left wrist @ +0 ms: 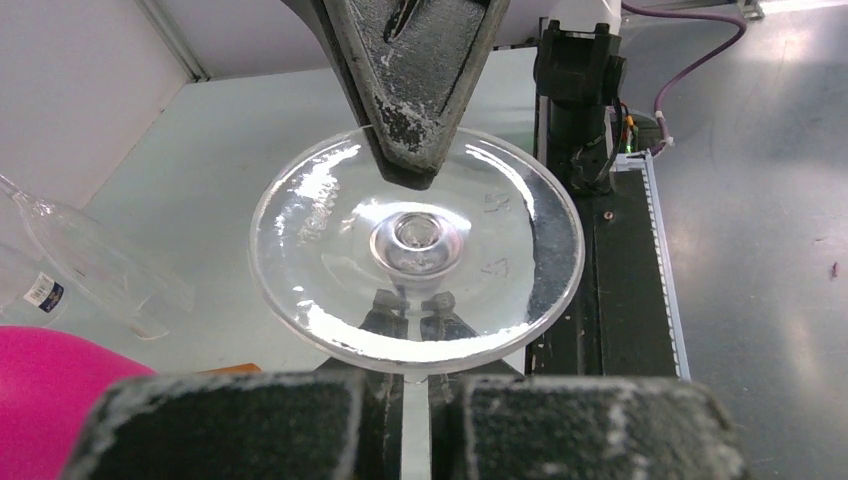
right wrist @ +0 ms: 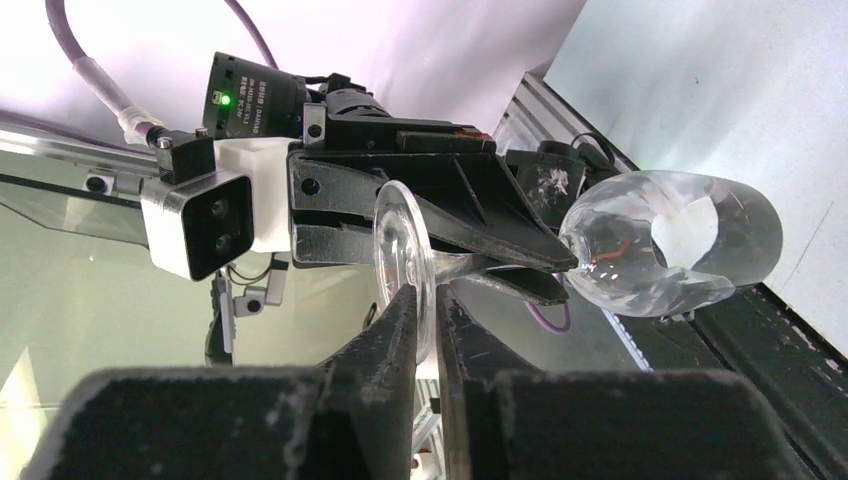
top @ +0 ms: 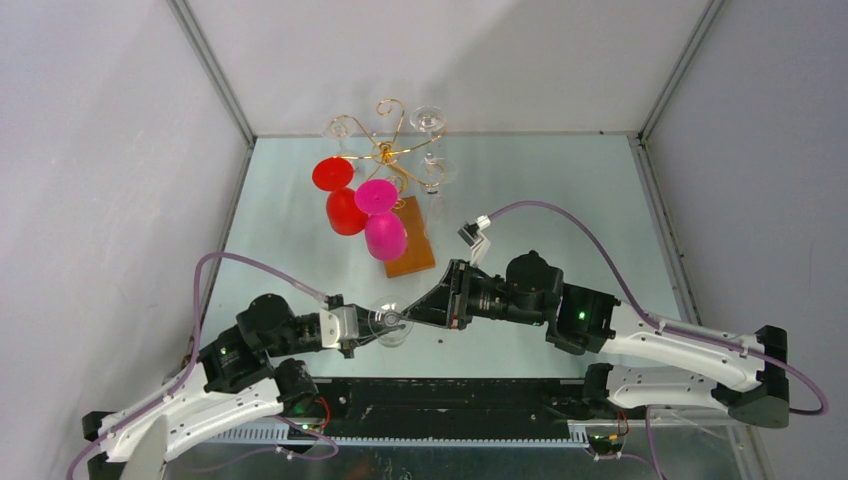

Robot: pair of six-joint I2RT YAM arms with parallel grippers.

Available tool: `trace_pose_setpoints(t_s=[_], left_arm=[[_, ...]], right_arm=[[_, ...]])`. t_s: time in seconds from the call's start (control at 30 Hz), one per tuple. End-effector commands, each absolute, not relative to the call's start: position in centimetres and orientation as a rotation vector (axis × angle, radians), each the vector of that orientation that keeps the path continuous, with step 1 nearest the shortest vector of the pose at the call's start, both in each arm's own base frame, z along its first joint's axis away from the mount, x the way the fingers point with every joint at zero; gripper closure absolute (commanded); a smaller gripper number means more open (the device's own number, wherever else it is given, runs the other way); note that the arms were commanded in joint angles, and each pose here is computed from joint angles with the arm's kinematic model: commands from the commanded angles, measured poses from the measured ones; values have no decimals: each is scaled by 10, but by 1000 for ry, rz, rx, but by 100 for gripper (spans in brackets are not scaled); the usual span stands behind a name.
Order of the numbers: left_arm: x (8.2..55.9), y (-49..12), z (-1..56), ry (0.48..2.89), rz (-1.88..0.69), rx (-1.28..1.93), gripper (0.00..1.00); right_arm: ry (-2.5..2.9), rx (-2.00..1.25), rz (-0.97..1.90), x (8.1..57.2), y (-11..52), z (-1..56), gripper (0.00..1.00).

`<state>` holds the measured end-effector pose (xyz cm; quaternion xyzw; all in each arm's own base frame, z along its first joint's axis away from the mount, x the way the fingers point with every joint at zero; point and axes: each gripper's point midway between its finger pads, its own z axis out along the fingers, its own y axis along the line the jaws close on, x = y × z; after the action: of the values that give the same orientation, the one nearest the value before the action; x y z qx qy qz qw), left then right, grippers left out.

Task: Place the wine glass upside down on the wine glass rack
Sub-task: Turn the wine glass upside down at the wine rack.

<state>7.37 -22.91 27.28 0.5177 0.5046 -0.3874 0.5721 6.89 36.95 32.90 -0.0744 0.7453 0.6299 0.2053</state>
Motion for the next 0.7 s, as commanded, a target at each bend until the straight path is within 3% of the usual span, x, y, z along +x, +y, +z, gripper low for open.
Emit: trace_pose_setpoints(t_s=[0.0, 0.03, 0.17, 0.27, 0.37, 0.43, 0.67], left_arm=[[69, -230, 291, 1118, -934, 1202, 100], [68, -231, 290, 1119, -936, 1205, 100], [69, -231, 291, 1117, -930, 1206, 100], [69, -230, 290, 1118, -927, 1212, 100], [68, -229, 289, 1121, -927, 1215, 100], [67, -228, 289, 1122, -925, 1216, 100], [69, -228, 285, 1132, -913, 1227, 100]], right_arm=[[2094, -246, 1765, 65, 373, 326, 78], [2108, -239, 1768, 65, 375, 324, 70], [2144, -240, 1796, 61, 381, 319, 58], [2152, -237, 1798, 61, 382, 317, 60], [2145, -207, 1775, 65, 379, 318, 72], [2141, -209, 1773, 64, 377, 320, 74], [2132, -226, 1796, 61, 373, 325, 58]])
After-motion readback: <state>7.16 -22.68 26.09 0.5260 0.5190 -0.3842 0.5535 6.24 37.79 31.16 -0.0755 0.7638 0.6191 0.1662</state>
